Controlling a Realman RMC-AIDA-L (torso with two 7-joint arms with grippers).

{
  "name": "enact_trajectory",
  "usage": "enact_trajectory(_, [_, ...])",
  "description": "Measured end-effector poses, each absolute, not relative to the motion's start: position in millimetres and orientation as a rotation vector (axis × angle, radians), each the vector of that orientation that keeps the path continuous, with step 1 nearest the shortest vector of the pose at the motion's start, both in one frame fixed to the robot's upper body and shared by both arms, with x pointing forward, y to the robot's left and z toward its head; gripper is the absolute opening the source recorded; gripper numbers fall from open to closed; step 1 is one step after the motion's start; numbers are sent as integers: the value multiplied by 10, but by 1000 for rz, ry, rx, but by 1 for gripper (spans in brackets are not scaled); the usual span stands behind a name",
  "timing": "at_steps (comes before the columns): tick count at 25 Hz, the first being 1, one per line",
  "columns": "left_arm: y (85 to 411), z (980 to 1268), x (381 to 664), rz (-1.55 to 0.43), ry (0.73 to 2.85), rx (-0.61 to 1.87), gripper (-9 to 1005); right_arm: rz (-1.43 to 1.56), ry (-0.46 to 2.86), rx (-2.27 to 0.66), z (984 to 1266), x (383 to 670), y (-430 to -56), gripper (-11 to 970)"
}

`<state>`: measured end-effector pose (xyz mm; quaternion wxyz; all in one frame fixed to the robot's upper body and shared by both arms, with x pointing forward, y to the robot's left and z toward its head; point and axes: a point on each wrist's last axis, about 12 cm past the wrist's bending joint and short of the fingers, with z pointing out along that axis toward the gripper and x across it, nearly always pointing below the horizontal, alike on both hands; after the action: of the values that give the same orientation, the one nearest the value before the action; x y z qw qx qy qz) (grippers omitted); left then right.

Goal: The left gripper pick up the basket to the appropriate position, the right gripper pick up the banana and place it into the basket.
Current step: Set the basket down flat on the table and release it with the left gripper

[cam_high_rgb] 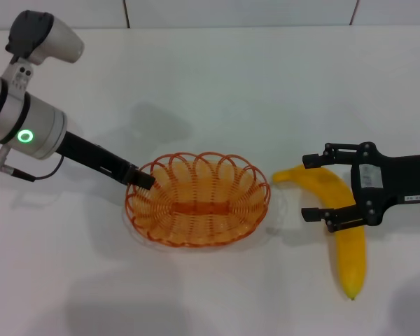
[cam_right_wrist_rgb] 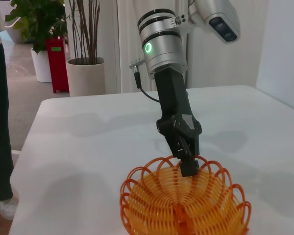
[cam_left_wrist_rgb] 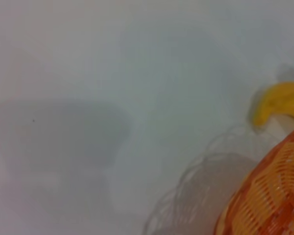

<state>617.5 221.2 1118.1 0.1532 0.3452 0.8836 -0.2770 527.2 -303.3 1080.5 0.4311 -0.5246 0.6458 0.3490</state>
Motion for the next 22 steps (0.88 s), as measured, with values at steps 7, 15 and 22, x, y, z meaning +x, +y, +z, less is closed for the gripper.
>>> enact_trajectory(7, [2213,11179,6178,-777,2545,1005,78,871,1610,-1308,10805,5272,-3032,894])
enact_trajectory(15, [2206,11168,6172,-764,2555,1019,131,870,1610,-1308,10806,5272,-3032,893])
enact_trajectory(22, [2201,11169,6172,-766,2560,1010,232,871,1610,-1308,10806,5272,-3032,893])
